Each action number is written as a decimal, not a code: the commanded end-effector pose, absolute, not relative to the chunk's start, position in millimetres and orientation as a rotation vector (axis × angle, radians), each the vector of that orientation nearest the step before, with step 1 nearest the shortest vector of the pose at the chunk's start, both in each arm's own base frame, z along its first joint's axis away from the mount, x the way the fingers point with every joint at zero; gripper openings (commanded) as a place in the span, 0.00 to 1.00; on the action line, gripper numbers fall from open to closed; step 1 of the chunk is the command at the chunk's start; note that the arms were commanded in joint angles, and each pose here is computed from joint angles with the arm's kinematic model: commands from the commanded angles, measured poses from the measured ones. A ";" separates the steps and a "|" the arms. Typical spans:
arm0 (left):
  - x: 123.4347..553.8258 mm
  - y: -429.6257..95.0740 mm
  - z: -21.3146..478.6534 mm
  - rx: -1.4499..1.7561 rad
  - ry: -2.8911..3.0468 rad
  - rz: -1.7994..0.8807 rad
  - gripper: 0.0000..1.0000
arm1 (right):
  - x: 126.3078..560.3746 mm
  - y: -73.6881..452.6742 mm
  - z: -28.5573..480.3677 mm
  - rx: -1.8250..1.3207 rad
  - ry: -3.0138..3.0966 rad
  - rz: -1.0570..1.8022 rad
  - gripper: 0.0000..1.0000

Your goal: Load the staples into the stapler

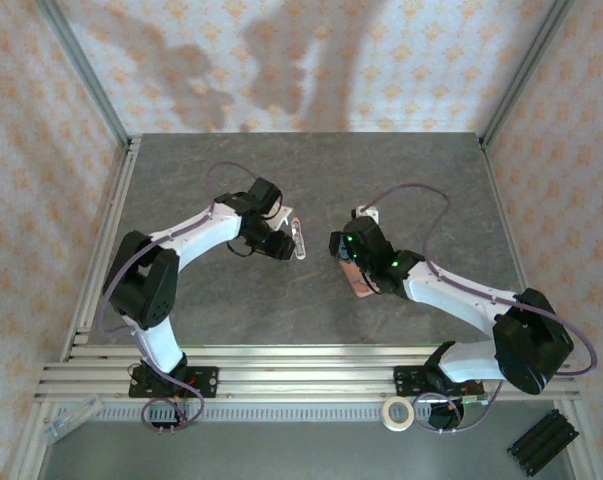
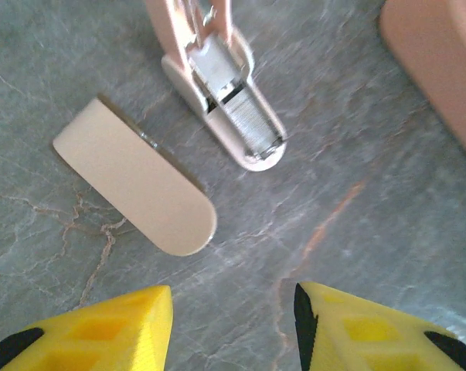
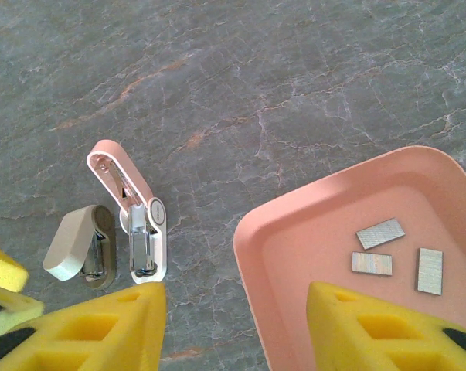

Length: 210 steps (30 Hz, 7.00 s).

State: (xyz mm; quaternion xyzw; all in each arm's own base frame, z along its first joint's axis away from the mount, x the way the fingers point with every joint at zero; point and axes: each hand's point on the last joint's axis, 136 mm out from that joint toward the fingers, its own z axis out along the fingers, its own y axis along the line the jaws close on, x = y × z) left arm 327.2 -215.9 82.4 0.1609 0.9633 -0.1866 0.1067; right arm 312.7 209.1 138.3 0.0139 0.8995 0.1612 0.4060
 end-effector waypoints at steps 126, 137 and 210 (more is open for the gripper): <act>364.5 -291.5 91.9 0.970 2.590 -0.783 0.59 | 307.3 185.2 139.2 0.076 2.259 0.300 0.52; 325.6 -279.2 102.2 0.925 2.605 -0.768 0.59 | 309.9 200.2 142.7 0.062 2.272 0.375 0.52; 308.3 13.4 225.9 -0.298 1.689 0.213 1.00 | 337.7 14.7 194.3 0.287 1.977 -0.184 1.00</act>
